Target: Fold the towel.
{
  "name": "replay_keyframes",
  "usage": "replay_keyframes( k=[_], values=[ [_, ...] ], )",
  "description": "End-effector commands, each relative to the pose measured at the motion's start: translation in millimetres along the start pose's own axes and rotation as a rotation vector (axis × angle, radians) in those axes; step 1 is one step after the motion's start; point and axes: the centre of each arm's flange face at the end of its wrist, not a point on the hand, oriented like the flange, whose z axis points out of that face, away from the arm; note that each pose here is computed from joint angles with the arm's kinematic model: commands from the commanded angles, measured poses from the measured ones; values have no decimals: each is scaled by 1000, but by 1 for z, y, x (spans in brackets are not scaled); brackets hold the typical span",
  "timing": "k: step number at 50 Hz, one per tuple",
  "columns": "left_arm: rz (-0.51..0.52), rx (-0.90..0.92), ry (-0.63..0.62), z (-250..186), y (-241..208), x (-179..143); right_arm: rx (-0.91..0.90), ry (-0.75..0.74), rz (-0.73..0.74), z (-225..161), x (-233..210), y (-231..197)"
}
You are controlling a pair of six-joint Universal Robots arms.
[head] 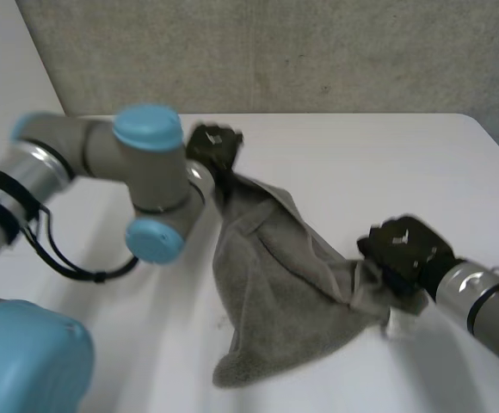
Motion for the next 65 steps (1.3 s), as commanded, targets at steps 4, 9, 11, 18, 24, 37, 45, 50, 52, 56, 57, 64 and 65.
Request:
replay_keyframes(
  k=[4,9,11,18,24,37,45,50,52,56,57,64,65],
  values=[
    [-39,440,-355,-57,-174,-115,592,369,1,-5,95,-107],
    [-100,608,-435,-97,-224,-149,1125,556,-83,-45,137,-177],
    [-139,598,-418,-104,-223,-149,1140,528,-54,-45,135,-177],
    [-259,325,-369,-131,-150,-150,937,346,103,-34,110,-150],
    [-266,95,-253,-146,-70,-124,603,50,171,-4,62,-92],
    [-329,-208,-160,-187,87,-82,-91,-194,-48,15,2,26],
    [-327,-181,-175,-185,83,-89,-69,-101,108,8,13,20],
    [-322,-158,-183,-185,77,-92,-14,-34,248,-3,14,17],
    [-323,-153,-184,-185,76,-92,-4,-23,291,-7,12,18],
    [-317,-129,-186,-187,70,-92,17,-3,385,-18,4,18],
    [-317,-129,-186,-187,70,-92,17,-3,386,-18,4,18],
    [-314,-102,-199,-186,65,-97,46,15,474,-27,-9,23],
    [-316,-102,-205,-185,66,-99,46,15,474,-27,-9,23]
  ],
)
